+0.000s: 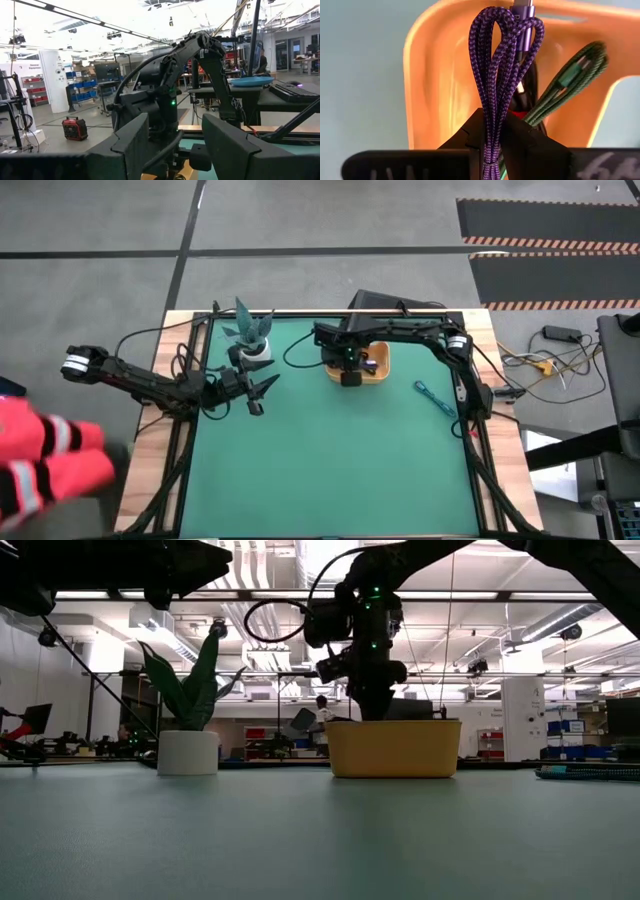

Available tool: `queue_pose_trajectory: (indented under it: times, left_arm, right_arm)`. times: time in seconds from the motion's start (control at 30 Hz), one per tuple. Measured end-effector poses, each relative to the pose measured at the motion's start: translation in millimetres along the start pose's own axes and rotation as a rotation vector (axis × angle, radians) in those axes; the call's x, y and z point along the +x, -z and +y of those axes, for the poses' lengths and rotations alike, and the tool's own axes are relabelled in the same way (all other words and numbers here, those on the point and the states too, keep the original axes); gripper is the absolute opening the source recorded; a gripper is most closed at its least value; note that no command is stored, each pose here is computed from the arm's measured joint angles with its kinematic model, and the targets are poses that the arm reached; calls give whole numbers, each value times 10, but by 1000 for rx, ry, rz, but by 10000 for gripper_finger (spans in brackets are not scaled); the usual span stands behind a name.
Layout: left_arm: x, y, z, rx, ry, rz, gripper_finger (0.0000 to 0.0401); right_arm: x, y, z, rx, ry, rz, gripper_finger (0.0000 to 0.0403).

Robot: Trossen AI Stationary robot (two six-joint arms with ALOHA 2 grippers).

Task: Pick and place USB-C Cables
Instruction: Put the purple charger cable into the yellow bin

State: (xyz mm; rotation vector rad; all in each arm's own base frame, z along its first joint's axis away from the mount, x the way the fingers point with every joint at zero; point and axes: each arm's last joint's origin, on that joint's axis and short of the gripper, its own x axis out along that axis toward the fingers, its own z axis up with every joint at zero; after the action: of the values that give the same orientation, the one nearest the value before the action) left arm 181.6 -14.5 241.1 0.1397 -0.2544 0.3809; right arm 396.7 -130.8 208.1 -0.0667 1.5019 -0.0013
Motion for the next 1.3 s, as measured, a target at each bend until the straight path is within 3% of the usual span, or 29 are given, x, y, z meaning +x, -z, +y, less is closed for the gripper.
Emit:
queue_pose_trajectory:
  times: [1.3]
  left_arm:
    - [-1,1,0,1,0,0,171]
  right_arm:
    - [179,42,19,-7,-2,7,34]
